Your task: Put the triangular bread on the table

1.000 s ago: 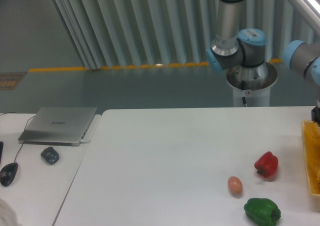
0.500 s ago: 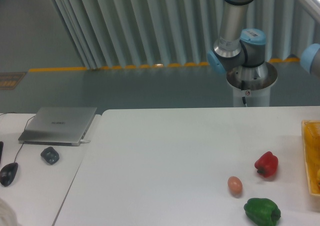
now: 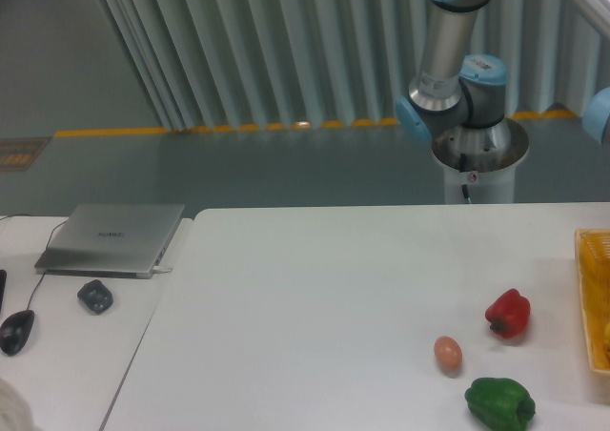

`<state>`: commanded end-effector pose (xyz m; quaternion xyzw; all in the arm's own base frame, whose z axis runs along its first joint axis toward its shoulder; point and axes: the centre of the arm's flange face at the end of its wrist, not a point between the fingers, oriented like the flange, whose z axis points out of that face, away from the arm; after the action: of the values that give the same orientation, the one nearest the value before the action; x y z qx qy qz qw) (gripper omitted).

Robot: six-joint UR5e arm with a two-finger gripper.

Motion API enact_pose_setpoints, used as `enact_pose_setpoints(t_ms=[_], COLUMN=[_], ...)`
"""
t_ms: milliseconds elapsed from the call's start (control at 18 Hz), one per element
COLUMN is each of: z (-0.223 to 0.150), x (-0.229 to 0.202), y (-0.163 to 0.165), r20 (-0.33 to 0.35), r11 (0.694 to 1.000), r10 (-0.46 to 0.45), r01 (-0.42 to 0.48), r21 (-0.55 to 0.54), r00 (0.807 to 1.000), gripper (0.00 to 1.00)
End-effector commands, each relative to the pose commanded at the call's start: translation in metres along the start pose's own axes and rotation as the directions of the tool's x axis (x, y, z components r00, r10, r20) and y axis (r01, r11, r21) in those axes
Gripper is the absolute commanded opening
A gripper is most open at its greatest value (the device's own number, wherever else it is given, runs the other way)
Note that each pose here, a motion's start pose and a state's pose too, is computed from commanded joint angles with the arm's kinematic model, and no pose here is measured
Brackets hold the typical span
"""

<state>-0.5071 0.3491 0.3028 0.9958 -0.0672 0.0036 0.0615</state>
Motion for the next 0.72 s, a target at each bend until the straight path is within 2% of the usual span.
enact_pose_setpoints(t_ms=[278, 444, 611, 722], z=[0.001, 0.001, 0.006, 0.006], x=[0.005, 0.001, 0.006, 0.007], y=[0.0, 0.011, 0.011, 0.012], r20=[-0.029, -0.033, -0.065, -0.063], r11=[1.0, 1.0, 0.999, 0.998], r10=[-0.014, -0.025, -0.026, -0.024], r01=[0.014, 0.025, 0.023, 0.02], r21=[-0.002, -0.007, -0.041, -0.059], r00=[0.999, 0.999, 0.998, 0.998], gripper=[1.0, 1.0, 1.0, 1.0])
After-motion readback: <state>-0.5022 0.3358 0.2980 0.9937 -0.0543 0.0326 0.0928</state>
